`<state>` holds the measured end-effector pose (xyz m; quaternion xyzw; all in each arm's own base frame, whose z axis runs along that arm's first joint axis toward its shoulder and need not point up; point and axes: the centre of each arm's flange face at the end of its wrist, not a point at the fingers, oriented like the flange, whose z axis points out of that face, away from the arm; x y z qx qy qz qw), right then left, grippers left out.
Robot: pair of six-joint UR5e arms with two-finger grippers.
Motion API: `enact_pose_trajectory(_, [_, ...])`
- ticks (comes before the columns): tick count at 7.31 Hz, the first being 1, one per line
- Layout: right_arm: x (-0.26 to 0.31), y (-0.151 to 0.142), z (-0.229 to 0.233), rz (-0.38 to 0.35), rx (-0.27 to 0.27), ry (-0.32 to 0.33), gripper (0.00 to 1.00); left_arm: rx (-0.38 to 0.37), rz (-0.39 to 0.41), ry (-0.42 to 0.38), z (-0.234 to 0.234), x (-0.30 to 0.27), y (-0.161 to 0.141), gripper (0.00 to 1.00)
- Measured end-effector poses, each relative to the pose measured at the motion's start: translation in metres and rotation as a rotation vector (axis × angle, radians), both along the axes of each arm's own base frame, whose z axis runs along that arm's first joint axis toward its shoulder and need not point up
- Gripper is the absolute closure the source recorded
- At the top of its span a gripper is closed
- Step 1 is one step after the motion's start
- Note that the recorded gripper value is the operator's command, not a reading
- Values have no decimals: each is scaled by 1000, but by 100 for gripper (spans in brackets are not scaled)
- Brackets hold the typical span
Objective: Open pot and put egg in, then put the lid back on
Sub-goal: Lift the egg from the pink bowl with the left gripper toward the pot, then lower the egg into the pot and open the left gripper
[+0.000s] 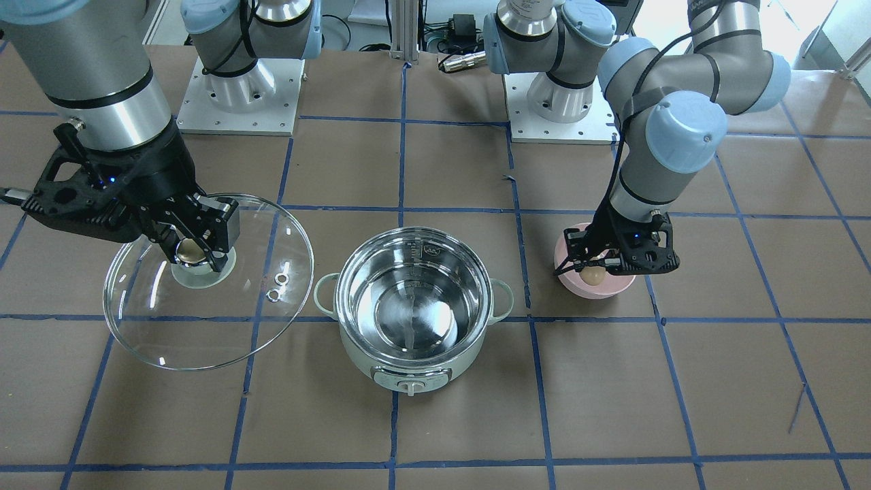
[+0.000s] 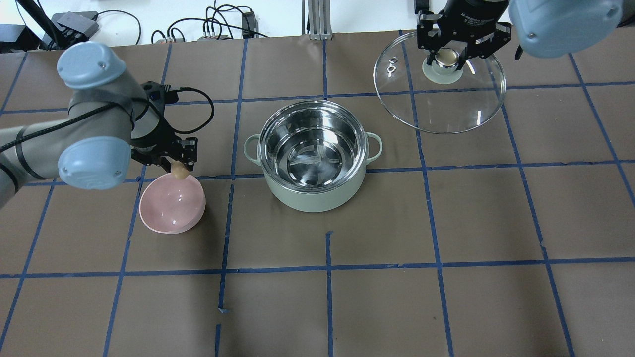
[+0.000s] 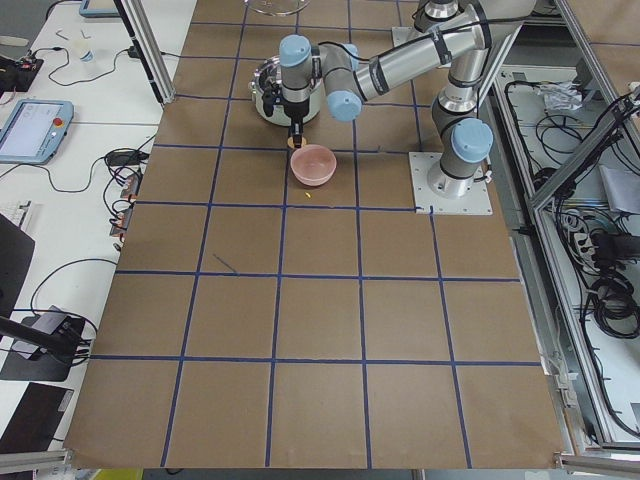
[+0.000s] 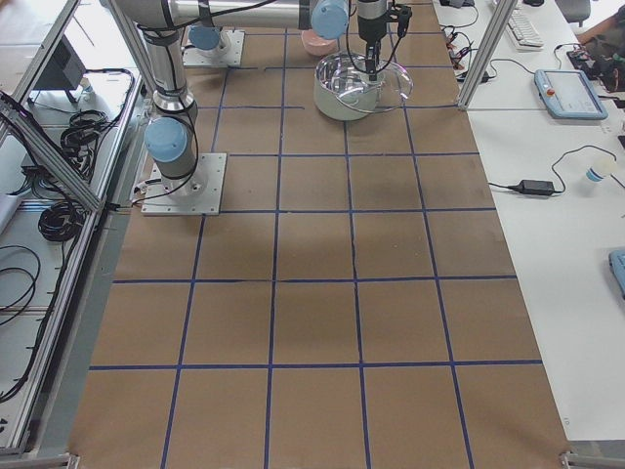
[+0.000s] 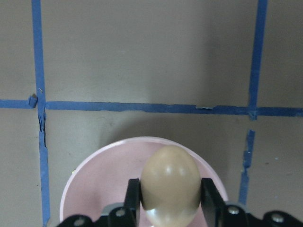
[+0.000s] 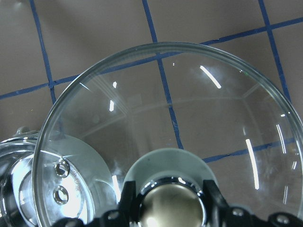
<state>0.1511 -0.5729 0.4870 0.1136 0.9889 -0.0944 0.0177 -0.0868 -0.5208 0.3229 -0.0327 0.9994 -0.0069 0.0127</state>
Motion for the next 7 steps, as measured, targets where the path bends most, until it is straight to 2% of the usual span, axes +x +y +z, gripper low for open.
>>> enact_pose_trajectory(2, [1,1,-2,2,4,1,53,-51,27,10,41,-80,-8,91])
enact_pose_trajectory(3, [1,1,-4,2,5,1,53,-86,11,21,45,-125,-9,91])
enact_pose_trajectory(4, [0,1,-4,4,4,1,53,-121,-13,35,38,-171,-12,91])
enact_pose_trajectory(6, [-6,-1,-4,14,1,3,53,-130,-56,46,-5,-236,-24,91])
enact_pose_trajectory(7, [-8,-1,-4,13,1,3,53,-120,-78,43,-28,-248,-31,82])
